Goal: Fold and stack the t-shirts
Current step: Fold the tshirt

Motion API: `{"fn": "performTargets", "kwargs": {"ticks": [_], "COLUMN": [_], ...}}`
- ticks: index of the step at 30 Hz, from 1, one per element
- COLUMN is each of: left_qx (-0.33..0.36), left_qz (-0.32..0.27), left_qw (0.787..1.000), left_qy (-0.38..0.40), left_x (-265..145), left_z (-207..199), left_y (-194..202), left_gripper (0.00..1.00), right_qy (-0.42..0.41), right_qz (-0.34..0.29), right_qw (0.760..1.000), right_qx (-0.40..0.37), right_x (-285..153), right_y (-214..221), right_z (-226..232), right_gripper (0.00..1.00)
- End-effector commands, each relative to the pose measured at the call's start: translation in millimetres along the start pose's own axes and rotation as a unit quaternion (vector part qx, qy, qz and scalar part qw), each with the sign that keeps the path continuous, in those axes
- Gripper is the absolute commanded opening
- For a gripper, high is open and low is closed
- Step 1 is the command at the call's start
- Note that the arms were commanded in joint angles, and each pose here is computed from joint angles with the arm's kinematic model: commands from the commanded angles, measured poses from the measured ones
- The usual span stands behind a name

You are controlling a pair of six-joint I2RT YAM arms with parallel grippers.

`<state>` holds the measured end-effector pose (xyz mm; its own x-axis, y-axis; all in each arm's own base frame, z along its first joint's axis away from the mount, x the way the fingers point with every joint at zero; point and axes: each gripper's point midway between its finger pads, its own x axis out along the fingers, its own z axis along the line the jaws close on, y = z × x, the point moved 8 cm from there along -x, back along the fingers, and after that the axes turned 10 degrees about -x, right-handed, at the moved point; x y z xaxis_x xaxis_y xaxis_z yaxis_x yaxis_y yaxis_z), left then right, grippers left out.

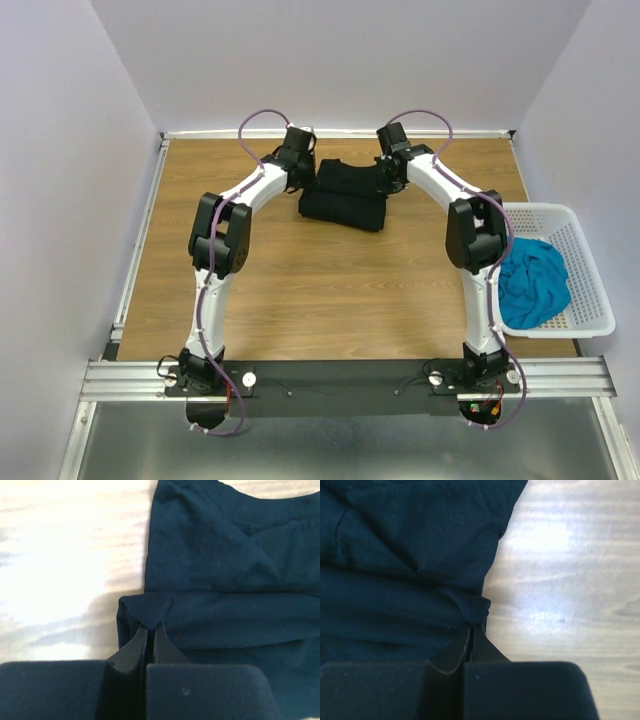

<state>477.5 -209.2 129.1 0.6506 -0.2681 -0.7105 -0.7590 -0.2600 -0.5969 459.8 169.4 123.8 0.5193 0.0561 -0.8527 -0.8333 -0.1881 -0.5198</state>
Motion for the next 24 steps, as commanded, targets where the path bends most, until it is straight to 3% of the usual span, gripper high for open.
{"fn": "performTargets", "kwargs": {"ticks": [1, 9, 14, 18, 24], "left_qx": [0.007, -0.014, -0.042, -0.077, -0.08], "left_qz": [-0.051, -0.006, 0.04, 0.11, 0.139], "left_qw": [0.999, 1.0, 0.998, 0.989, 0.984], "left_qy": [-0.012, -0.019, -0.039, -0.065, -0.081], "left_x": [15.4, 32.9, 25.8, 4.4, -66.6], "left_z": [4.0, 19.0, 30.6, 53.8, 56.3], "left_y": [-25.0, 4.9, 41.9, 101.0, 155.7], "left_gripper": [0.0, 0.0, 0.0, 0.0, 0.0], "right_qy": [0.014, -0.012, -0.096, -0.135, -0.151], "right_qz": [-0.004, 0.016, 0.059, 0.107, 0.179], "right_qw": [1.0, 1.0, 0.994, 0.985, 0.972], "right_qx": [-0.001, -0.01, 0.002, 0.025, -0.011], "right_x": [23.6, 40.3, 38.7, 23.4, -25.6], "right_y": [2.1, 17.0, 45.0, 80.1, 145.1], "right_z": [-11.9, -6.6, 10.0, 23.4, 47.3], "right_gripper": [0.01, 0.01, 0.01, 0.01, 0.01]}}
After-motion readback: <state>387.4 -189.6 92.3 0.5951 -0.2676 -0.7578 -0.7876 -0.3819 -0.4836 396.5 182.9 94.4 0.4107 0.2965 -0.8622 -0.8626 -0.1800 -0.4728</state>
